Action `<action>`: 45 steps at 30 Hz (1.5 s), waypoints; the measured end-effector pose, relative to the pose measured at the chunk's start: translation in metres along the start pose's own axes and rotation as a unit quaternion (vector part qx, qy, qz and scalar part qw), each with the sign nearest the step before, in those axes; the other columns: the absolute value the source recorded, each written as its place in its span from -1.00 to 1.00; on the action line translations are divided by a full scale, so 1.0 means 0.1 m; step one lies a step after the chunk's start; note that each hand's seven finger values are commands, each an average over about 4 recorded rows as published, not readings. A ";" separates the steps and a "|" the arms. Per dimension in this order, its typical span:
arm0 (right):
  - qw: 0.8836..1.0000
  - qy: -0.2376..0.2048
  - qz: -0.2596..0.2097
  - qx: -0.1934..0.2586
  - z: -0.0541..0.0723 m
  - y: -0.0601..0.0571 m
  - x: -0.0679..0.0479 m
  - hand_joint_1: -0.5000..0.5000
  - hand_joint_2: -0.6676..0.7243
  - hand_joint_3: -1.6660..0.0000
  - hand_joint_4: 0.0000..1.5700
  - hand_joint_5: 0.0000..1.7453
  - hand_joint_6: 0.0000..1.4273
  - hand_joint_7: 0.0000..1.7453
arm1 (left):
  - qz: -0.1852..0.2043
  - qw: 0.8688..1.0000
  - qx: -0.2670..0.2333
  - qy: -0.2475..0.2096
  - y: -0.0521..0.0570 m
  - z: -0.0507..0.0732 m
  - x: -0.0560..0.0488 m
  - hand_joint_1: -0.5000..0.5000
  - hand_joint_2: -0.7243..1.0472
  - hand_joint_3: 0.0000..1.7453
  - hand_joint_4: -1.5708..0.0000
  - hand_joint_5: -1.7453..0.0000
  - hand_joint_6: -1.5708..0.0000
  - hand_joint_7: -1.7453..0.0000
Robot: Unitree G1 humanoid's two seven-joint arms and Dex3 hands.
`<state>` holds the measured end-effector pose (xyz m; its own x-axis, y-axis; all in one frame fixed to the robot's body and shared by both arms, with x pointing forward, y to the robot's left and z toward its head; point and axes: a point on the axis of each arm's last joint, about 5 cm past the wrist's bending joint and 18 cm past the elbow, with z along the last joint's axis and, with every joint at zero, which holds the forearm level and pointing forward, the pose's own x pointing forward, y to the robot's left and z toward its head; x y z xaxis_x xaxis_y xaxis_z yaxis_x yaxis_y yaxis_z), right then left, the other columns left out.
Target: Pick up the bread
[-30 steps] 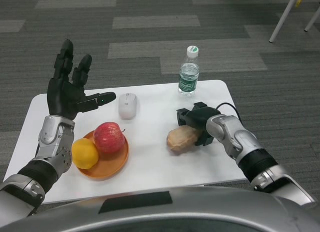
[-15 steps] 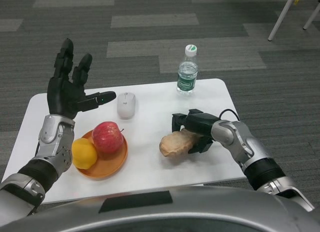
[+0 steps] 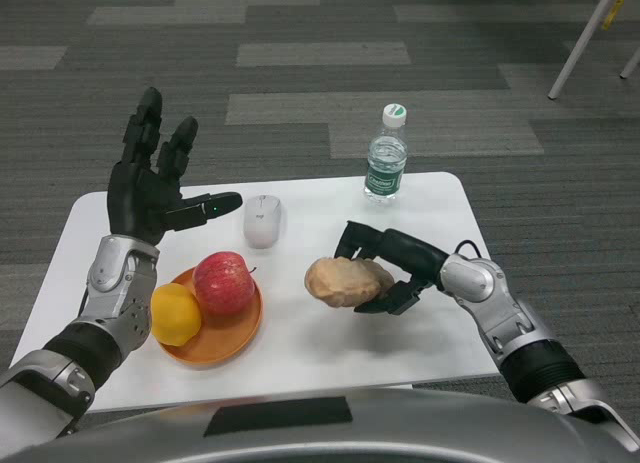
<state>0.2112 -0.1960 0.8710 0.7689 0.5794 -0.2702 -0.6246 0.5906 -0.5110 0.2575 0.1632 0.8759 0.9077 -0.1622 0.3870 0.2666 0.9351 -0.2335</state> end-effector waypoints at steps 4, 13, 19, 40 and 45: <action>0.998 -0.029 -0.025 0.047 0.01 -0.03 0.00 -0.50 -0.91 0.33 -1.00 0.56 -0.45 0.80 | 0.000 1.000 0.000 -0.001 0.00 0.00 0.00 1.00 0.30 -0.90 1.00 0.53 1.00 1.00; 0.977 -0.105 -0.126 0.136 0.13 -0.16 0.14 -0.50 -0.91 0.33 -1.00 0.67 -0.30 0.82 | -0.005 1.000 0.001 -0.007 -0.03 0.01 0.02 1.00 0.30 -1.00 1.00 0.53 1.00 1.00; 0.965 -0.136 -0.156 0.164 0.20 -0.21 0.20 -0.50 -0.89 0.33 -0.99 0.67 -0.23 0.82 | -0.007 1.000 -0.001 -0.018 -0.04 0.03 0.04 1.00 0.40 -0.93 1.00 0.53 1.00 1.00; 0.911 -0.232 -0.266 0.214 0.31 -0.28 0.13 -0.50 -0.82 0.43 -0.82 0.67 0.16 0.76 | -0.017 1.000 0.012 -0.021 -0.05 0.04 0.05 1.00 0.40 -0.95 1.00 0.53 1.00 1.00; 0.906 -0.247 -0.275 0.207 0.32 -0.28 0.12 -0.50 -0.82 0.50 -0.78 0.61 0.17 0.76 | -0.024 0.999 0.017 -0.021 -0.06 0.04 0.05 1.00 0.40 -0.98 1.00 0.53 1.00 1.00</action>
<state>0.2336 -0.1871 0.9080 0.8883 0.2543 0.3826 -0.2420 0.9669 -0.0807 0.2589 0.1578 0.8829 0.8792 -0.1952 0.4347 0.2986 0.9366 -0.1833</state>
